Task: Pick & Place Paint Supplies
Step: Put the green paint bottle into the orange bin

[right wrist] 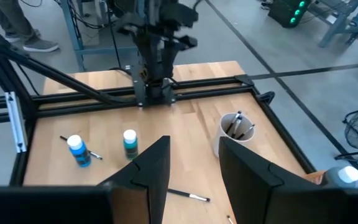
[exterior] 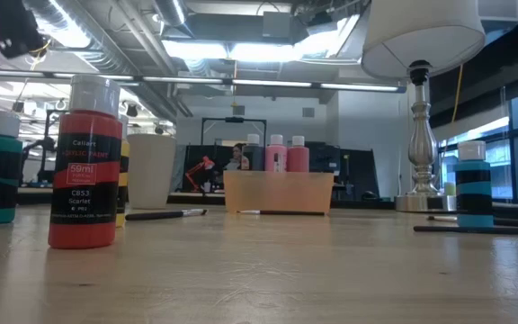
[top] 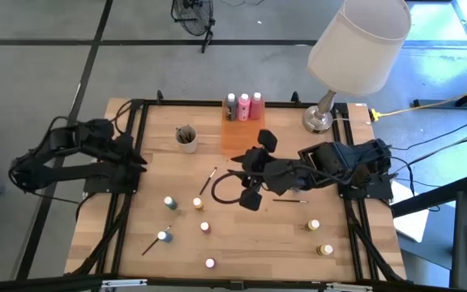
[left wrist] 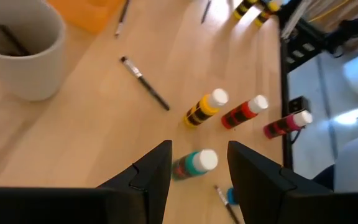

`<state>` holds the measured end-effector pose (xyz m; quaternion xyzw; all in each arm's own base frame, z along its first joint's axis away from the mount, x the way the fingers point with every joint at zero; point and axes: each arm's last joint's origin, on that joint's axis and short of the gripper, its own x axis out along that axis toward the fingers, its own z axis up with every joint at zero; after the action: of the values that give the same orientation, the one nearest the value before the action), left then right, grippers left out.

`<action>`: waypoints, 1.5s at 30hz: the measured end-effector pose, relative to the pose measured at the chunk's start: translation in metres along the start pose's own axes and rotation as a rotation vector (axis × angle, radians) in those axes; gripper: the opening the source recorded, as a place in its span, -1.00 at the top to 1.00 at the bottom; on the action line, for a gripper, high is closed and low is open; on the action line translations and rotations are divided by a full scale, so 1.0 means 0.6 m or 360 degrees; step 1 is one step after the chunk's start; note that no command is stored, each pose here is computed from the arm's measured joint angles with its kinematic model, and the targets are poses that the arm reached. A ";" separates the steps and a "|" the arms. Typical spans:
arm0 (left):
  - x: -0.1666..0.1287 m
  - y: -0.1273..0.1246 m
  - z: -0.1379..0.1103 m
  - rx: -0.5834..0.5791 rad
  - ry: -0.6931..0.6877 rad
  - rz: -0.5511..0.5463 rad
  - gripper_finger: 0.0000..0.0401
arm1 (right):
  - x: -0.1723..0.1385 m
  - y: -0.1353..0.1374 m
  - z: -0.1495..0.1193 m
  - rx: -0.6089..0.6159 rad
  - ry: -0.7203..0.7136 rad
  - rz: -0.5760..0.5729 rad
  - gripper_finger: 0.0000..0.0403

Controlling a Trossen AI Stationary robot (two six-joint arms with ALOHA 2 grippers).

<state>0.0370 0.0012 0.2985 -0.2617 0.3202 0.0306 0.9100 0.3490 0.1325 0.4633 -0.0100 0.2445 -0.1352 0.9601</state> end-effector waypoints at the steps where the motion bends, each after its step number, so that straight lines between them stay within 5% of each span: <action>1: 0.007 0.003 -0.003 -0.0005 -0.0014 -0.0035 0.24 | -0.001 0.002 0.000 0.0004 0.0000 0.0005 0.31; 14: 0.058 0.016 -0.024 -0.0141 -0.0009 -0.0351 0.24 | -0.017 0.024 -0.006 0.0168 -0.0009 0.0070 0.31; 20: 0.061 -0.013 0.004 -0.0041 -0.0221 -0.0731 0.24 | -0.022 0.034 0.010 0.0233 -0.0151 0.0134 0.31; 26: 0.059 -0.035 -0.005 -0.0205 -0.0026 -0.0935 0.24 | -0.023 0.035 0.025 0.0187 -0.0276 0.0161 0.31; 32: 0.060 -0.080 0.006 -0.0159 -0.0117 -0.1147 0.24 | -0.006 0.038 0.023 0.0162 -0.0267 0.0164 0.31; 45: 0.134 -0.146 -0.050 0.0259 0.0006 -0.0685 0.24 | 0.010 0.054 0.007 0.0088 -0.0130 0.0321 0.31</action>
<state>0.1034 -0.0982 0.2707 -0.2496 0.2601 -0.1908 0.9131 0.3646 0.1619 0.4614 0.0357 0.2012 -0.0441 0.9779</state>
